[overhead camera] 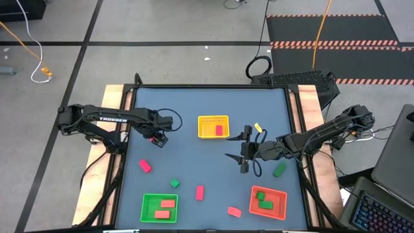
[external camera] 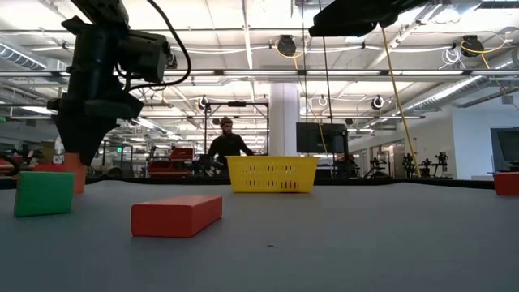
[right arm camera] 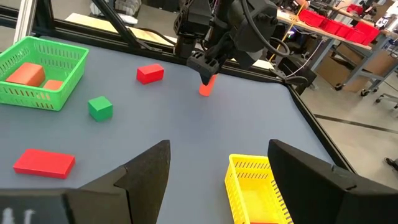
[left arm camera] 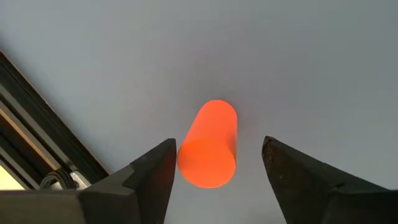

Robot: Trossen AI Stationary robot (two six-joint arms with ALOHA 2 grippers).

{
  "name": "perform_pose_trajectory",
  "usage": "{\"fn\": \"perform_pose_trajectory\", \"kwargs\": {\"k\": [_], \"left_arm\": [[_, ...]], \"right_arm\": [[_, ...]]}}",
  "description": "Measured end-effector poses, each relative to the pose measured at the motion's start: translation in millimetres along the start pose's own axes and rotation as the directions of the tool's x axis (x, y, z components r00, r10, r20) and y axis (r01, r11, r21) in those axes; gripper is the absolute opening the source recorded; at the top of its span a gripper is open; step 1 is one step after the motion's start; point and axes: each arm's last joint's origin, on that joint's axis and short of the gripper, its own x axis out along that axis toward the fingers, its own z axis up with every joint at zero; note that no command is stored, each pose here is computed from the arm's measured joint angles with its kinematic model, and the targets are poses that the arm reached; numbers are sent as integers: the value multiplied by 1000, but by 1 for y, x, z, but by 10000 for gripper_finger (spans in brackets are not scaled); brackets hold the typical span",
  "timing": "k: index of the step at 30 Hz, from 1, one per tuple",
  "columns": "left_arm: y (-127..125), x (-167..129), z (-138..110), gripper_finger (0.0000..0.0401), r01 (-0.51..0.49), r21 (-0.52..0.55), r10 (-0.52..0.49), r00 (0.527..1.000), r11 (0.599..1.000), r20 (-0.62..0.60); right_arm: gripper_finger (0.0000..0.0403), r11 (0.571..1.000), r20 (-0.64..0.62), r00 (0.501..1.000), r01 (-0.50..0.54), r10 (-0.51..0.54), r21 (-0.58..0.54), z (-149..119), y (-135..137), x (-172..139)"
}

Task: Sort & place blocks by color
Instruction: Put the orange block into the green bin

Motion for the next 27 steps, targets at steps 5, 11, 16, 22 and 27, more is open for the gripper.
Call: {"fn": "perform_pose_trajectory", "kwargs": {"k": [5,11,16,22,27], "left_arm": [[0,1,0,235,0,9,0,1000,1000,-2],[4,11,-6,234,-18,16,19,999,1000,-43],[3,19,-6,236,2,15,-1,1000,1000,-23],[1,20,-4,236,29,35,-30,1000,999,6],[2,20,-2,237,29,25,-29,1000,999,4]], "right_arm": [[263,1000,0,1000,0,0,3,0,0,0],[263,1000,0,1000,0,0,3,0,0,0],[263,1000,0,1000,0,0,4,0,0,0],[263,1000,0,1000,0,0,4,0,0,0],[263,1000,0,1000,0,0,4,0,0,0]]}}
